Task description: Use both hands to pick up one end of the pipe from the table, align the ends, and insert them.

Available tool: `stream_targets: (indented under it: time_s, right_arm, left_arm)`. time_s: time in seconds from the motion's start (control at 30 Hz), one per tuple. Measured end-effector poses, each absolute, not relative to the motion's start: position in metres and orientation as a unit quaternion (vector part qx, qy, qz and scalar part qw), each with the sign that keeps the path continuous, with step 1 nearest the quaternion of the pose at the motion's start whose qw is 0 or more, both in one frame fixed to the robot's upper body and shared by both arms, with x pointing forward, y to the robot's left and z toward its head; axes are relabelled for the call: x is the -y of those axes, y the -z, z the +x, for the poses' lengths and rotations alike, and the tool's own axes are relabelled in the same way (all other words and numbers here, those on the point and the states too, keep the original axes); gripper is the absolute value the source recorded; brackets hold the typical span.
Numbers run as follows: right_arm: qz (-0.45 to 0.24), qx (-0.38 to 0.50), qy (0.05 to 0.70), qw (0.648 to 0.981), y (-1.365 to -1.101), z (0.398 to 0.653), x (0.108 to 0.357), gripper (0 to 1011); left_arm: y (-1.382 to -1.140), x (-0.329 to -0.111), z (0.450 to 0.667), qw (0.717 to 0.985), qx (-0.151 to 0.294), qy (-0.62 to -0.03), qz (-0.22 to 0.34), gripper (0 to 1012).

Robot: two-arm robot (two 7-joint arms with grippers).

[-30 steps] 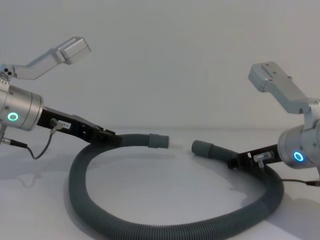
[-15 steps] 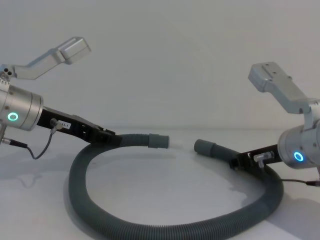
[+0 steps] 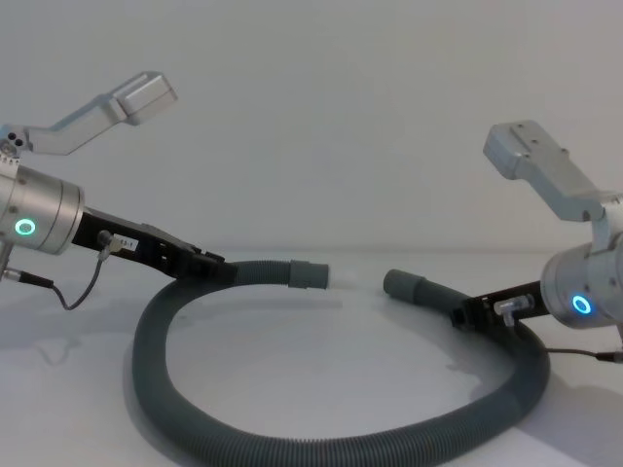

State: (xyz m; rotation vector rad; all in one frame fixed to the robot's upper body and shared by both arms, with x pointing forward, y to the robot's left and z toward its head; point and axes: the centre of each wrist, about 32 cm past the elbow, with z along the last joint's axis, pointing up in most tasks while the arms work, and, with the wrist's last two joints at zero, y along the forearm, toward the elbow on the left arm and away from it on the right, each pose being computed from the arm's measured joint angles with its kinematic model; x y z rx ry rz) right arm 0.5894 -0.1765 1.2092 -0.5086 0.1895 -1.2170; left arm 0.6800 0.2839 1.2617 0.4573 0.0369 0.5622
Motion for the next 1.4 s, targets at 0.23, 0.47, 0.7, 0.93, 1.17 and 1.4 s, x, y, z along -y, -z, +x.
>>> stream_targets:
  time_s: [0.23, 0.47, 0.7, 0.93, 1.17, 1.4]
  right_arm:
    - [-0.236, -0.088, 0.564, 0.786, -1.2092, 0.5893, 0.1765, 373]
    - [-0.236, -0.088, 0.564, 0.786, -1.2092, 0.5893, 0.1765, 339]
    - [-0.236, -0.088, 0.564, 0.786, -1.2092, 0.5893, 0.1765, 306]
    - [-0.236, -0.088, 0.564, 0.786, -1.2092, 0.5893, 0.1765, 300]
    - [-0.236, -0.088, 0.564, 0.786, -1.2093, 0.5893, 0.1765, 292]
    - [-0.235, -0.088, 0.564, 0.786, -1.2093, 0.5894, 0.1766, 281]
  left_arm:
    - [-1.2617, -0.2839, 0.68, 0.935, -0.018, -0.275, 0.224, 272]
    - [-1.2617, -0.2838, 0.68, 0.935, -0.018, -0.275, 0.224, 272]
    - [-1.2617, -0.2839, 0.68, 0.935, -0.018, -0.275, 0.224, 272]
    - [-1.2617, -0.2838, 0.68, 0.935, -0.018, -0.275, 0.224, 272]
    - [-1.2617, -0.2838, 0.68, 0.935, -0.018, -0.275, 0.224, 272]
    - [-1.2617, -0.2838, 0.68, 0.935, -0.018, -0.275, 0.224, 272]
